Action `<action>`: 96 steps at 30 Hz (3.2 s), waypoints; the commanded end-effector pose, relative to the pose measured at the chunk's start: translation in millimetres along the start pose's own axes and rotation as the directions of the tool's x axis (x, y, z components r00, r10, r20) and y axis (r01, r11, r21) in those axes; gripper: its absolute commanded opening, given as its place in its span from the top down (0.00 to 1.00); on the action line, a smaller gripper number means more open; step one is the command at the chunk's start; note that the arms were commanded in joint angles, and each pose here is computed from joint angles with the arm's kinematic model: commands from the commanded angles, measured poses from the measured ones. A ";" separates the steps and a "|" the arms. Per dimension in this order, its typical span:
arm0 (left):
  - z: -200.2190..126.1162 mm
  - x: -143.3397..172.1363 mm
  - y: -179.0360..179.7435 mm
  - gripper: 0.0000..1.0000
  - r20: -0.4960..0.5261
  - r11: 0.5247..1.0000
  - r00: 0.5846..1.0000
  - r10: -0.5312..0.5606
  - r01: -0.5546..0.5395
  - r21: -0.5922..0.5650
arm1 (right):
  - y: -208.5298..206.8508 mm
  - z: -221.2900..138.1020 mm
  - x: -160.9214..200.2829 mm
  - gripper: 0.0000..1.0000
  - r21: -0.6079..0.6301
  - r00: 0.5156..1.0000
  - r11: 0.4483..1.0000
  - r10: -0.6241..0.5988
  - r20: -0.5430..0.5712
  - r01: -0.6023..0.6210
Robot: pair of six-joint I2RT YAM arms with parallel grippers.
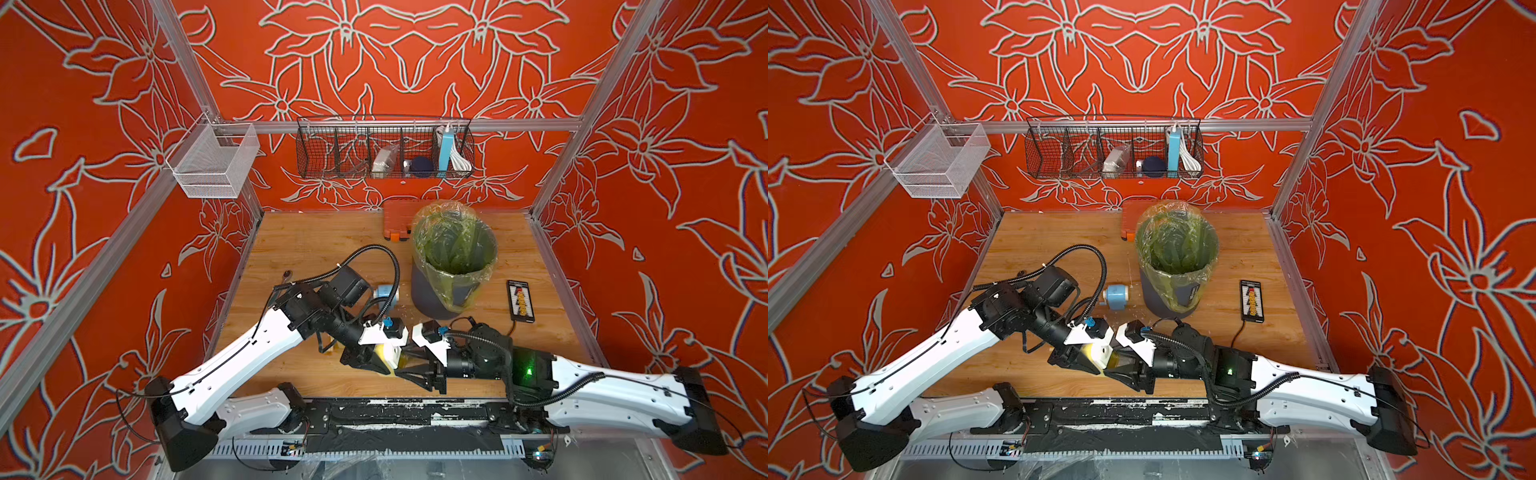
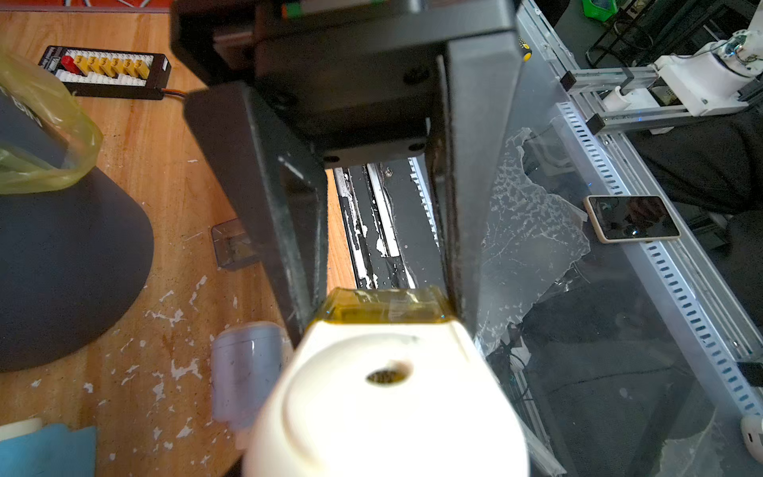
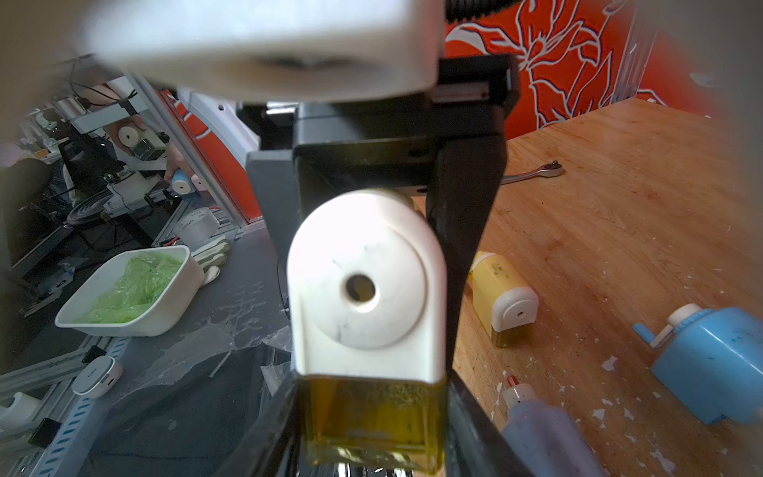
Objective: Take out the pencil sharpener tray and clean the shavings
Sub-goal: Open the container of the pencil sharpener, then pour the shavings into the trash bin.
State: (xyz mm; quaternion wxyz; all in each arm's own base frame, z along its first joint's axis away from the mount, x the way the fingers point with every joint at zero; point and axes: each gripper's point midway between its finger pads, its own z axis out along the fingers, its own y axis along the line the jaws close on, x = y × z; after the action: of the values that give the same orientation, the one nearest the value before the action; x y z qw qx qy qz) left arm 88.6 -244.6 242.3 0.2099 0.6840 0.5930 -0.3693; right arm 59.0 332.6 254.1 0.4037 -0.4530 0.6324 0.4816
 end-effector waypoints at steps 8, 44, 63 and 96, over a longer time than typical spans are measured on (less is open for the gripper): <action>3.7 30.6 -23.2 1.00 -0.114 0.995 0.992 -0.062 0.070 0.069 | -11.8 -14.8 -16.2 1.00 0.077 0.998 0.997 0.012 0.061 -0.017; -9.9 14.2 -12.1 1.00 -0.051 0.999 0.999 -0.010 0.008 -0.039 | -12.0 -41.5 -6.1 1.00 0.102 0.998 0.994 0.020 0.053 -0.025; -20.2 29.7 -16.3 1.00 -0.051 0.993 0.999 0.006 -0.012 -0.119 | -56.4 -79.3 -121.9 1.00 0.451 0.965 0.880 0.029 0.260 -0.148; -16.9 42.7 -39.4 1.00 -0.005 0.994 0.999 0.035 -0.035 -0.104 | -227.6 -146.1 -140.0 1.00 -0.427 -0.338 -0.105 0.786 0.517 -0.898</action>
State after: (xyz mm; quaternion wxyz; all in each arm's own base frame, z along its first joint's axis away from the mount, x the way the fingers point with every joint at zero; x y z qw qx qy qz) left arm 60.5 -194.5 222.6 0.2471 0.6849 0.6078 -0.3169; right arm 308.1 188.7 336.6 0.1773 0.3826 0.6504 0.6318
